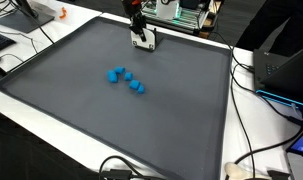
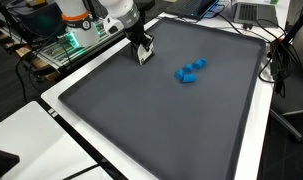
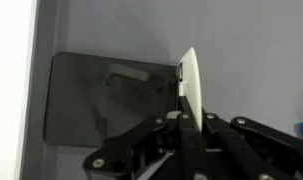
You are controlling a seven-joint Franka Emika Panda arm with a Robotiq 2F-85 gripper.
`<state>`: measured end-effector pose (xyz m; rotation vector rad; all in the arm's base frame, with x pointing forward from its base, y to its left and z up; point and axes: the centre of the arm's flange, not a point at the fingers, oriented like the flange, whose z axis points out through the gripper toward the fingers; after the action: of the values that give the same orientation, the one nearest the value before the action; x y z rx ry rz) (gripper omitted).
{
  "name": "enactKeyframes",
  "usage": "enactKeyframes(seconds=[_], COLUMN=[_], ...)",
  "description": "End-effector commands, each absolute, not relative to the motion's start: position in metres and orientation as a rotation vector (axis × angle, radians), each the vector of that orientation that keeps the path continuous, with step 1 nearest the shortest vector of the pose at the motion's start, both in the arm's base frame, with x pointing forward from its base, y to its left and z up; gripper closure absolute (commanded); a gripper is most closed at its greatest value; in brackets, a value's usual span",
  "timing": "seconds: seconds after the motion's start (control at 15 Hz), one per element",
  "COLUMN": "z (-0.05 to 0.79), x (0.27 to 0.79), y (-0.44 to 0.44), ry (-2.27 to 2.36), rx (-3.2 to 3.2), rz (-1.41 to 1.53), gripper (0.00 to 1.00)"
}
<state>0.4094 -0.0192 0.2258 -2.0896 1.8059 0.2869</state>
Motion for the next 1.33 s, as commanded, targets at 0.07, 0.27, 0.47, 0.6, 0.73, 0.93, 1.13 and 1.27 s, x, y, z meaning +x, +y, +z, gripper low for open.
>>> enactKeyframes(seconds=[0.07, 0.27, 0.47, 0.6, 0.73, 0.93, 1.13, 1.27], z=[0.203, 0.198, 0.199, 0.205, 0.207, 0.210, 0.211, 0.212], x=[0.402, 0.399, 0.401, 0.403, 0.403, 0.402, 0.403, 0.403], y=[-0.010, -0.008, -0.008, -0.008, -0.008, -0.012, -0.012, -0.012], ry=[1.860, 1.867, 1.860, 1.843, 1.837, 1.843, 1.848, 1.850], rx=[-2.107, -2.112, -2.108, -2.108, -2.110, -2.108, -2.107, -2.106], rz=[0.298, 0.328, 0.334, 0.313, 0.310, 0.312, 0.306, 0.310], gripper=[0.99, 0.63, 0.42, 0.27, 0.12, 0.00, 0.00, 0.00])
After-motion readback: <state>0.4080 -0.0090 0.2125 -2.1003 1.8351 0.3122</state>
